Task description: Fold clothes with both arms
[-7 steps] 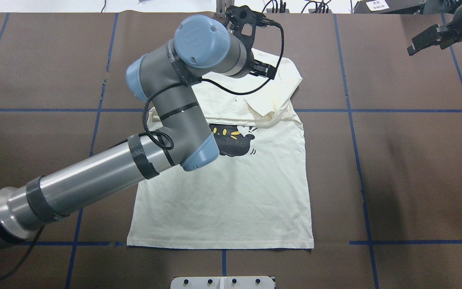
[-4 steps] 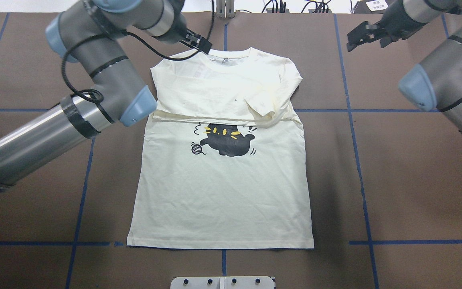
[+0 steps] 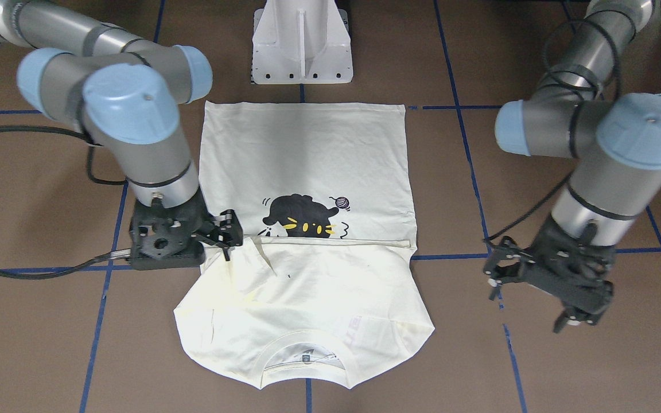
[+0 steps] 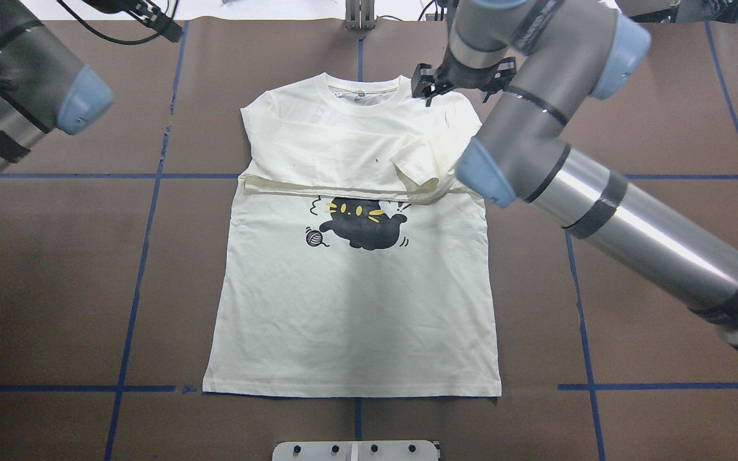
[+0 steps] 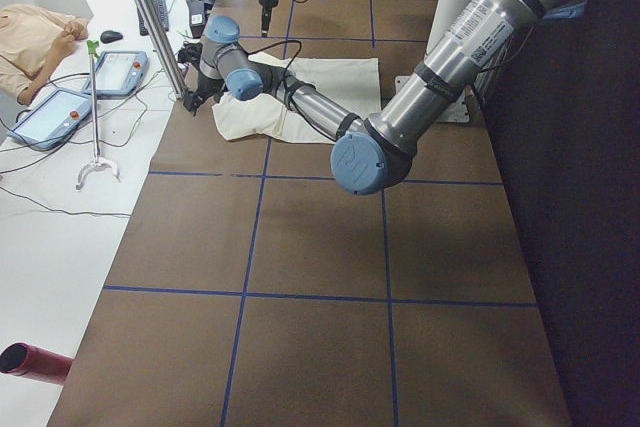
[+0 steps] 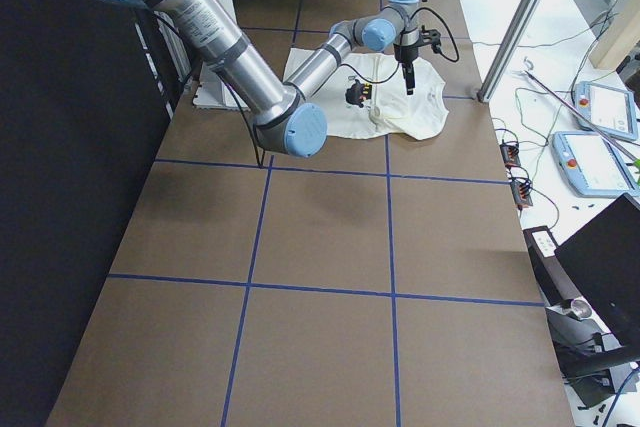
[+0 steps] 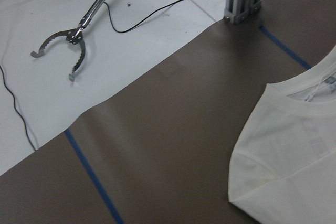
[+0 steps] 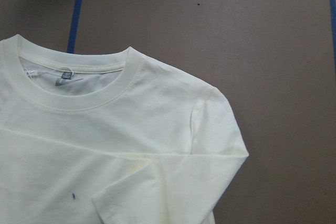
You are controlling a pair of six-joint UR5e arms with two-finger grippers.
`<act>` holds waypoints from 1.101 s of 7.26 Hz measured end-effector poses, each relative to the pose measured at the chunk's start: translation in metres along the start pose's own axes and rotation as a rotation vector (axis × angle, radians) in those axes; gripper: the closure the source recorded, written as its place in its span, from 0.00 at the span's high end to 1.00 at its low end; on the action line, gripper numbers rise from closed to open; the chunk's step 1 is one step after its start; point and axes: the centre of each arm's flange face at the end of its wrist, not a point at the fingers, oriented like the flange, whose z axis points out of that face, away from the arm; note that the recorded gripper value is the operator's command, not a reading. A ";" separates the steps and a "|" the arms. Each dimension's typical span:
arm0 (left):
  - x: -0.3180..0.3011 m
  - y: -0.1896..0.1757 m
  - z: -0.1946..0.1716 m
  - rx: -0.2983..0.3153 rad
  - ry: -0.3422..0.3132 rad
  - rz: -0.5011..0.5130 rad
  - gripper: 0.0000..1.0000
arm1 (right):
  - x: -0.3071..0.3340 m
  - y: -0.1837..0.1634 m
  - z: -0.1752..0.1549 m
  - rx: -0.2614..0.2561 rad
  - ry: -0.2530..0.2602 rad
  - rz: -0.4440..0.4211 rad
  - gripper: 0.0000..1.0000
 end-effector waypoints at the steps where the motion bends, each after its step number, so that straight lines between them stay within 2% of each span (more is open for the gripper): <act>1: -0.031 0.017 -0.010 -0.015 0.024 0.012 1.00 | -0.035 0.019 0.021 0.025 0.050 -0.023 0.82; 2: -0.045 0.028 -0.014 -0.022 0.041 0.014 1.00 | -0.062 0.040 0.040 0.059 0.101 -0.086 0.81; 4: -0.052 0.036 -0.016 -0.027 0.050 0.006 1.00 | -0.089 0.079 0.070 0.102 0.185 -0.300 0.76; 6: -0.054 0.039 -0.015 -0.028 0.050 -0.001 1.00 | -0.090 0.095 0.083 0.108 0.234 -0.476 0.63; 8: -0.056 0.043 -0.013 -0.033 0.050 -0.004 1.00 | -0.088 0.113 0.100 0.112 0.279 -0.574 0.61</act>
